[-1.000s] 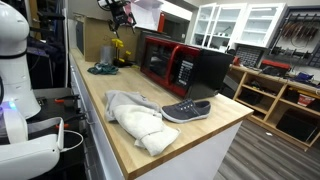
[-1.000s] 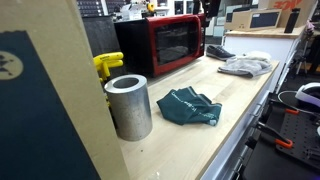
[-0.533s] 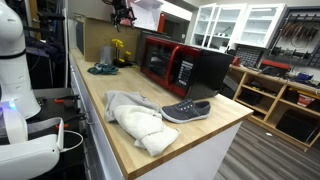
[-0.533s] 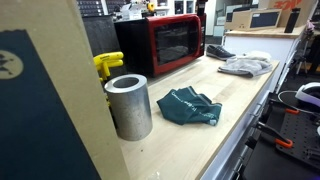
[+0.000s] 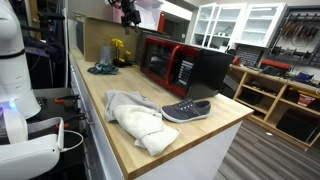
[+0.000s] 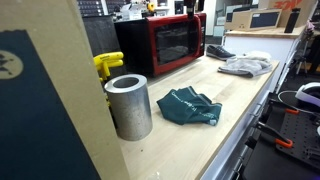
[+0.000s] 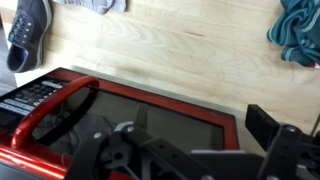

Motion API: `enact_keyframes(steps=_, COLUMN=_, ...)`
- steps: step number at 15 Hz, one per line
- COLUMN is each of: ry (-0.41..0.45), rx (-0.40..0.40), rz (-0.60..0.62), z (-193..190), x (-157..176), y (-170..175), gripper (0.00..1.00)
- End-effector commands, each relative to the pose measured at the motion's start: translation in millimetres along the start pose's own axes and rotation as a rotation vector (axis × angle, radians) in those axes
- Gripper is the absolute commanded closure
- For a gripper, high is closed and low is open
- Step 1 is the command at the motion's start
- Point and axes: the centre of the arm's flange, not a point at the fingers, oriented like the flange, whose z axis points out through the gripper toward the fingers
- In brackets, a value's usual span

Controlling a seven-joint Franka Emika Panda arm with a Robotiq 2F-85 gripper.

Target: Close the microwave door

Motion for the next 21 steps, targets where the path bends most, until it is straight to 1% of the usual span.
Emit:
enact_keyframes(steps=1, ry=-0.009, rx=0.009, rz=0.176, z=-12.0, x=18.3, y=20.7, gripper=0.0)
enact_keyframes(steps=4, ry=0.01, rx=0.007, rz=0.258, z=-25.7, x=24.6, y=38.3, gripper=0.0)
enact_keyframes(steps=9, ry=0.044, rx=0.017, rz=0.319, z=-53.9, x=30.0, y=53.9, gripper=0.0)
enact_keyframes(steps=13, ry=0.096, rx=0.002, rz=0.331, z=-73.5, x=31.6, y=57.4, gripper=0.0)
enact_keyframes(steps=19, ry=0.135, rx=0.0, rz=0.339, z=-86.0, x=27.5, y=56.8, gripper=0.0)
enact_keyframes(steps=21, ry=0.14, rx=0.012, rz=0.336, z=-88.6, x=23.1, y=52.7, gripper=0.0)
